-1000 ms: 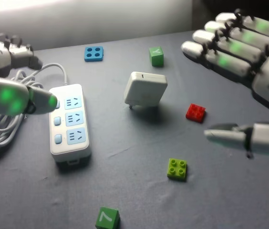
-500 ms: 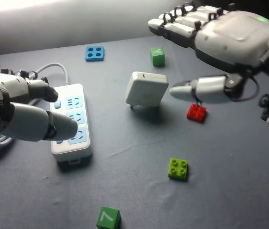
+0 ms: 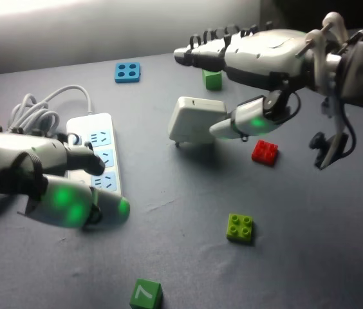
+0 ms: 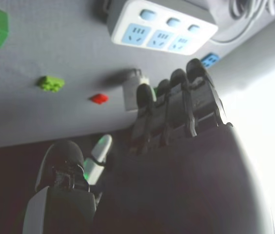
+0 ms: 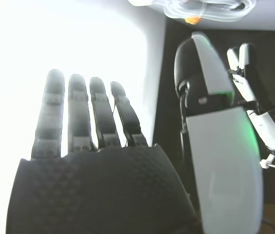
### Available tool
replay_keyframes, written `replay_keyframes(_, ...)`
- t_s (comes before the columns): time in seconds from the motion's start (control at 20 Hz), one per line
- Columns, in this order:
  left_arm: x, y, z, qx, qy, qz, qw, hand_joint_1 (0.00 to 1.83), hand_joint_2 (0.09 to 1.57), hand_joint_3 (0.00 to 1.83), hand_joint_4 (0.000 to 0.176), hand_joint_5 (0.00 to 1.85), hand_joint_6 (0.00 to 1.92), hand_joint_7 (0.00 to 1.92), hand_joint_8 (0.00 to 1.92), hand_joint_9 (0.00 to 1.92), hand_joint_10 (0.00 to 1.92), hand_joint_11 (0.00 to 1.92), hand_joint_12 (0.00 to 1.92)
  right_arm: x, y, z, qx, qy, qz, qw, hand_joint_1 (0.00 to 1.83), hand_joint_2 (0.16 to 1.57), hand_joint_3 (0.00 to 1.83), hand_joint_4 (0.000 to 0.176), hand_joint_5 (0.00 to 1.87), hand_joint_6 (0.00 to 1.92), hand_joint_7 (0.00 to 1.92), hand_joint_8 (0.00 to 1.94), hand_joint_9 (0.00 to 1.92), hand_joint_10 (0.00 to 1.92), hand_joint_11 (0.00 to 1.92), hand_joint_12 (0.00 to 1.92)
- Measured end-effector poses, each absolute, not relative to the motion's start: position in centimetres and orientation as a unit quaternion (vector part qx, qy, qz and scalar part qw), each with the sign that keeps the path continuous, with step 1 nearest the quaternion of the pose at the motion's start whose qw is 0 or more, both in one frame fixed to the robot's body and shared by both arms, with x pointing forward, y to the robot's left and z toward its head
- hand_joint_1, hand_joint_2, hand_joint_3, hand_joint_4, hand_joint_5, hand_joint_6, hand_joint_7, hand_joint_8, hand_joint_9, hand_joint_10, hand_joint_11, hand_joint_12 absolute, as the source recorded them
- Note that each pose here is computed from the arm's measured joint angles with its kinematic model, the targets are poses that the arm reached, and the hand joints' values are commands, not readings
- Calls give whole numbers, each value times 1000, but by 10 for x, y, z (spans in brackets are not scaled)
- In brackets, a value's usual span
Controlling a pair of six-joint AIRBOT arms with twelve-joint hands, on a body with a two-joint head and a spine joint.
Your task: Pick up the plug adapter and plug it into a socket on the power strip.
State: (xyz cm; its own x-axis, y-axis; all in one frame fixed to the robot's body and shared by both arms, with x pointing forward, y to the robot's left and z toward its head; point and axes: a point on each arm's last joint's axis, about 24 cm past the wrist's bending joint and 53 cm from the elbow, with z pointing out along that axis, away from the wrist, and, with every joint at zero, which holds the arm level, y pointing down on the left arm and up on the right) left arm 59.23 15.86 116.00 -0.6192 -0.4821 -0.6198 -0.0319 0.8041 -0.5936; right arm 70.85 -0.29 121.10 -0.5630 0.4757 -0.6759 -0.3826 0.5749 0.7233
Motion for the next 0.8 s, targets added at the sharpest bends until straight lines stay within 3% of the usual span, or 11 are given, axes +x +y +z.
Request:
replay_keyframes(0.1, 589, 154, 1152, -147, 862, -275, 400, 0, 1226, 3, 0, 27, 2, 19, 2, 40, 1, 0, 187, 718, -4, 1206, 62, 757, 468, 451, 964, 1140, 0, 0, 35, 3, 40, 2, 38, 3, 0, 200)
replay_keyframes(0.25, 586, 145, 1146, -142, 863, -283, 393, 0, 1221, 0, 0, 22, 1, 0, 0, 19, 2, 0, 100, 742, -12, 1201, 107, 755, 470, 444, 857, 1182, 9, 0, 5, 0, 32, 0, 38, 0, 0, 161)
replay_keyframes(0.3, 584, 142, 1143, -141, 865, -284, 389, 0, 1222, 1, 0, 19, 0, 0, 0, 24, 4, 0, 95, 745, -12, 1200, 112, 756, 470, 441, 915, 1163, 0, 0, 13, 4, 37, 3, 40, 1, 0, 152)
replay_keyframes(0.5, 583, 130, 1135, -138, 866, -294, 380, 0, 1221, 0, 0, 18, 7, 7, 3, 27, 4, 0, 130, 743, -4, 1186, 120, 766, 476, 414, 877, 1185, 6, 0, 5, 0, 14, 0, 11, 0, 0, 69)
replay_keyframes(0.6, 585, 132, 1121, -156, 867, -293, 371, 0, 1225, 2, 0, 17, 6, 0, 0, 21, 1, 0, 129, 740, 1, 1178, 118, 772, 475, 406, 942, 1140, 0, 0, 45, 5, 51, 2, 52, 4, 0, 192)
replay_keyframes(0.75, 586, 129, 1121, -147, 868, -294, 373, 0, 1220, 1, 0, 44, 10, 25, 8, 33, 4, 0, 158, 747, 5, 1172, 128, 771, 474, 405, 943, 1138, 0, 0, 38, 4, 45, 2, 52, 4, 0, 157)
replay_keyframes(0.8, 586, 128, 1117, -146, 870, -293, 370, 0, 1224, 1, 0, 29, 3, 5, 6, 7, 1, 0, 71, 750, 7, 1172, 131, 770, 474, 406, 946, 1133, 0, 0, 37, 2, 43, 0, 53, 2, 0, 168)
